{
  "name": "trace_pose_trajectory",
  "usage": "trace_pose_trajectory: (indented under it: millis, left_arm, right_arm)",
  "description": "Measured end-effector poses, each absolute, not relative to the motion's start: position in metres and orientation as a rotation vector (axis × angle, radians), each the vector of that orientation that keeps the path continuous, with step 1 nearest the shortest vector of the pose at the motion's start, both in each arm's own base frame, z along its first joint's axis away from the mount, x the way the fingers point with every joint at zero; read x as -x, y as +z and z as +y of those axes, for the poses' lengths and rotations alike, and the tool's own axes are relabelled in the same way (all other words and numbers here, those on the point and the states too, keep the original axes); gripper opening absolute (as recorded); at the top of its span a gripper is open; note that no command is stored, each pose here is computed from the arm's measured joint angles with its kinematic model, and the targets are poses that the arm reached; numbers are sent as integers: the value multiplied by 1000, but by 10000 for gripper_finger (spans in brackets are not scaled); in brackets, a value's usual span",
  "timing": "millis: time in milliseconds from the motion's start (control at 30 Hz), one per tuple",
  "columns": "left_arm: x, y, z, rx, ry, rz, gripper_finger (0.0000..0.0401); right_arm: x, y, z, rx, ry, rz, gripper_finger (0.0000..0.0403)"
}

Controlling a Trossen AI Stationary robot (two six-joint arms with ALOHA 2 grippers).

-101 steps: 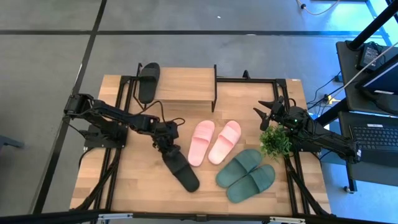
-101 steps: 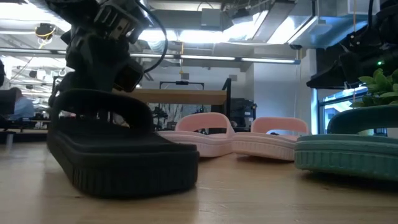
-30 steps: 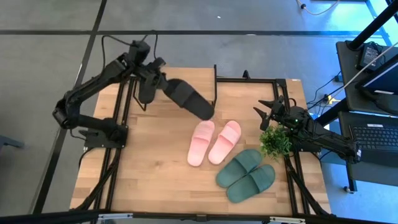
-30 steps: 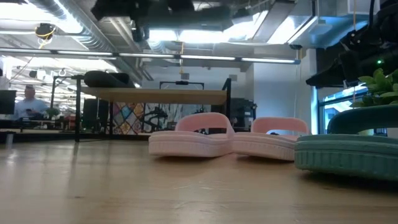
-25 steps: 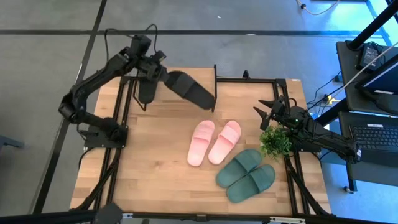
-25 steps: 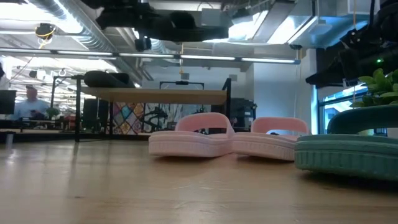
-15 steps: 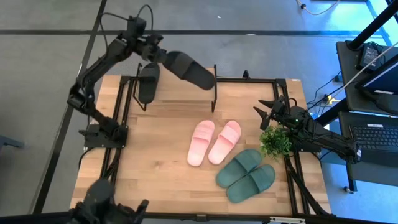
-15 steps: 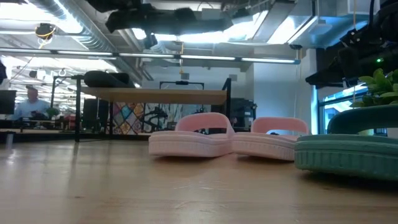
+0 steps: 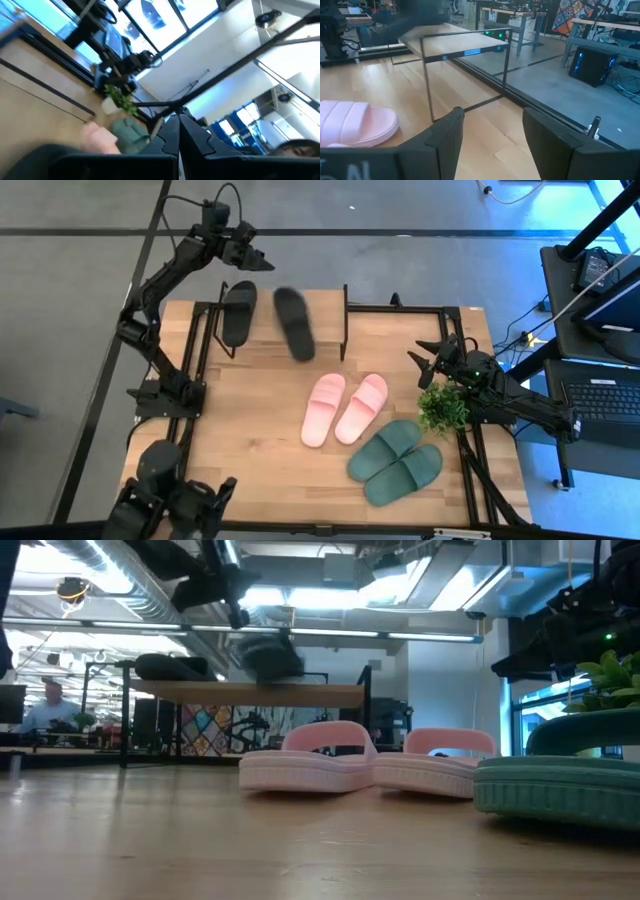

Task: Pick and place slides into the shelf
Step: Put the black slide on the shelf

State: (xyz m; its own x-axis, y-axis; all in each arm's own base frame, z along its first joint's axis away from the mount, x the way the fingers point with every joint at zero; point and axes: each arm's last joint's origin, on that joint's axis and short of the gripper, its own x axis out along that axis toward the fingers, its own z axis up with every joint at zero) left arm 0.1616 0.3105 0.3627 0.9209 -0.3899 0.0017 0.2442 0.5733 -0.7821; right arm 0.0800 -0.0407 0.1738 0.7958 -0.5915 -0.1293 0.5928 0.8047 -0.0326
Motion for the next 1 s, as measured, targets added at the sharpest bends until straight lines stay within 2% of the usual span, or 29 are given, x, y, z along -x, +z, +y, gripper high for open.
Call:
trace_pose_trajectory:
  millis: [267, 1000]
  left_arm:
    - [-165, 346, 327, 913, -355, 179, 1]
    - [-175, 346, 322, 910, -383, 194, 0]
  right_arm:
    - [-80, 174, -41, -38, -638, 127, 206]
    - [-80, 173, -41, -35, -637, 131, 206]
